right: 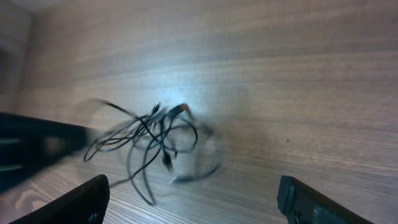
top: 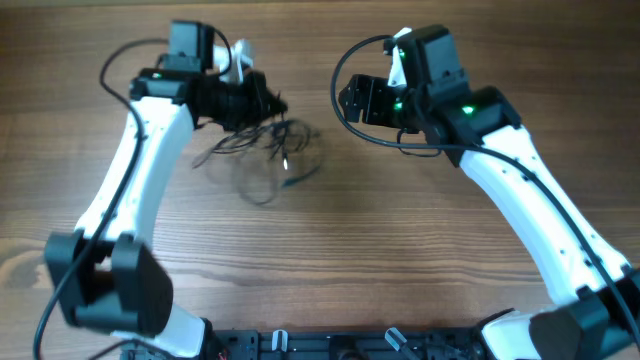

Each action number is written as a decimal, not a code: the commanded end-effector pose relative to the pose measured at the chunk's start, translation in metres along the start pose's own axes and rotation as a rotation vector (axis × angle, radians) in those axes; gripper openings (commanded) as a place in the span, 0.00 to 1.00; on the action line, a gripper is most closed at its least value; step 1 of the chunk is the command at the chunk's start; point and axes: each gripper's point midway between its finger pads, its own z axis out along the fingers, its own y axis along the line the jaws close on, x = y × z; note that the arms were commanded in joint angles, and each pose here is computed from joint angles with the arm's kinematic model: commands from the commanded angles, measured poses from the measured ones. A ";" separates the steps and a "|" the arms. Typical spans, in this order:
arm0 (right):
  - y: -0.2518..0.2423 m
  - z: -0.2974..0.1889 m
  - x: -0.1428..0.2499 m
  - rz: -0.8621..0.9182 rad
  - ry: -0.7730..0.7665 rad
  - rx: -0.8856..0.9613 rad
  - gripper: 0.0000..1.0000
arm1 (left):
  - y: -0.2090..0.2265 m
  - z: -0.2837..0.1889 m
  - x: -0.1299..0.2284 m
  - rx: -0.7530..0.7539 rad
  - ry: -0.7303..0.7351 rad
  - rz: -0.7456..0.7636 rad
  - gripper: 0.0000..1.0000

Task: Untangle cables
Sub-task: 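Pull cable ends outward, left gripper left and right gripper right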

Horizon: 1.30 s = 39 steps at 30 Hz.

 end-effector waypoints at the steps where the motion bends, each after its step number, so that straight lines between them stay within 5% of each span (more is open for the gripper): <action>1: 0.005 0.020 0.009 0.015 0.066 -0.048 0.89 | -0.108 -0.070 0.000 0.330 -0.093 0.194 0.04; 6: 0.007 0.031 0.011 0.019 0.083 -0.070 0.91 | -0.165 -0.126 -0.008 0.475 -0.254 0.229 0.04; 12: 0.013 0.059 0.006 0.012 0.082 -0.126 0.92 | -0.192 -0.145 -0.007 0.589 -0.254 0.218 0.04; 15: 0.018 0.078 0.011 0.013 0.117 -0.176 0.63 | -0.193 -0.146 -0.008 0.593 -0.252 0.209 0.04; 17: 0.011 0.094 0.024 0.028 0.175 -0.171 0.17 | -0.193 -0.146 -0.008 0.593 -0.253 0.209 0.04; 18: 0.007 0.097 0.028 0.035 0.192 -0.156 0.04 | -0.192 -0.146 -0.008 0.592 -0.254 0.209 0.04; 22: -0.081 0.089 0.022 0.163 0.127 0.246 0.04 | -0.171 -0.157 -0.025 0.557 -0.302 0.154 0.04; 27: -0.178 0.051 0.019 0.340 0.132 0.514 0.04 | -0.036 -0.175 -0.067 0.189 -0.509 -0.294 0.04; 34: -0.206 0.001 -0.029 0.379 -0.030 0.541 0.04 | 0.073 -0.202 -0.061 -0.287 -0.693 -0.501 0.04; 39: -0.271 -0.080 -0.046 0.498 -0.250 0.873 0.04 | 0.144 -0.258 -0.041 -0.705 -0.923 -0.694 0.04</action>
